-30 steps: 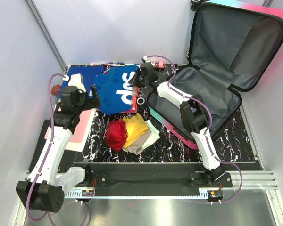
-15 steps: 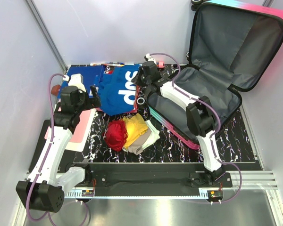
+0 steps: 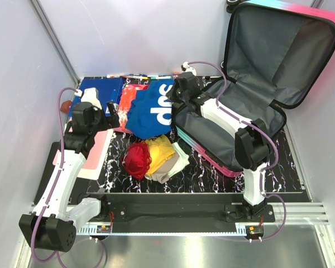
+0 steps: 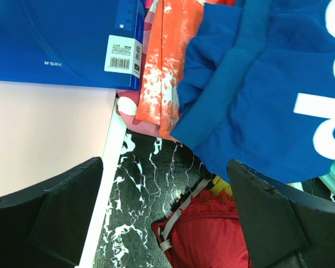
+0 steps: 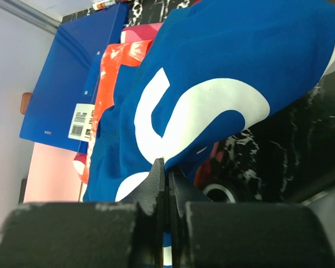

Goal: Pack the luggage
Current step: Pick up the clothes from the corner of the board, then place the clothes in the luggage.

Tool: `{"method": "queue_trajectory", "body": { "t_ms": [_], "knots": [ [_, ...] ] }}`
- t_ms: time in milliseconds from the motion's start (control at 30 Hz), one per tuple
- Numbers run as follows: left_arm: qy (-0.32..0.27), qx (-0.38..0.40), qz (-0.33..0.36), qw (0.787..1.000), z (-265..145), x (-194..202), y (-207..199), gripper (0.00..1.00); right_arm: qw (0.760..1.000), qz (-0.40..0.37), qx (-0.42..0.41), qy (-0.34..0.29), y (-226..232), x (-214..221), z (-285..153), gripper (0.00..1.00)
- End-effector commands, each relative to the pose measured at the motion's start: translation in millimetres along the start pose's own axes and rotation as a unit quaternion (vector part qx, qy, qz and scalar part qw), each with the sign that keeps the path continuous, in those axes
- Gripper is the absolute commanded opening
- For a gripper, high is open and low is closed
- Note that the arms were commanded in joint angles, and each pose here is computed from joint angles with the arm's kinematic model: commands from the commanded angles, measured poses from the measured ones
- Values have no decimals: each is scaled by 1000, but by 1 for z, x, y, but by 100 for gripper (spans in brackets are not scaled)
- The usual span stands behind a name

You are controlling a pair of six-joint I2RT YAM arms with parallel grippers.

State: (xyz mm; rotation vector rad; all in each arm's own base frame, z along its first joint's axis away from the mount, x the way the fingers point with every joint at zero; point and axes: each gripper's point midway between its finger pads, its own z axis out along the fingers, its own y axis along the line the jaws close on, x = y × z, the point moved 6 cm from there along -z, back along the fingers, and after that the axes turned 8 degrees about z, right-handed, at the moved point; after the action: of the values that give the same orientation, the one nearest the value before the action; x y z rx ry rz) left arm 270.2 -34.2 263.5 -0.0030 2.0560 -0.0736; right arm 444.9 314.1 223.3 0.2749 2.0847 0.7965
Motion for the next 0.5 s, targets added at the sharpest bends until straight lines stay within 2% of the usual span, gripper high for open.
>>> {"method": "queue_trajectory", "body": {
  "t_ms": [0, 467],
  "knots": [
    [-18, 11, 5, 1000, 0, -6, -3, 99, 997, -1, -19, -77, 13, -52, -41, 0],
    [-14, 15, 5, 1000, 3, -5, -4, 99, 995, 6, 39, -90, -44, -64, -78, 0]
  ]
}}
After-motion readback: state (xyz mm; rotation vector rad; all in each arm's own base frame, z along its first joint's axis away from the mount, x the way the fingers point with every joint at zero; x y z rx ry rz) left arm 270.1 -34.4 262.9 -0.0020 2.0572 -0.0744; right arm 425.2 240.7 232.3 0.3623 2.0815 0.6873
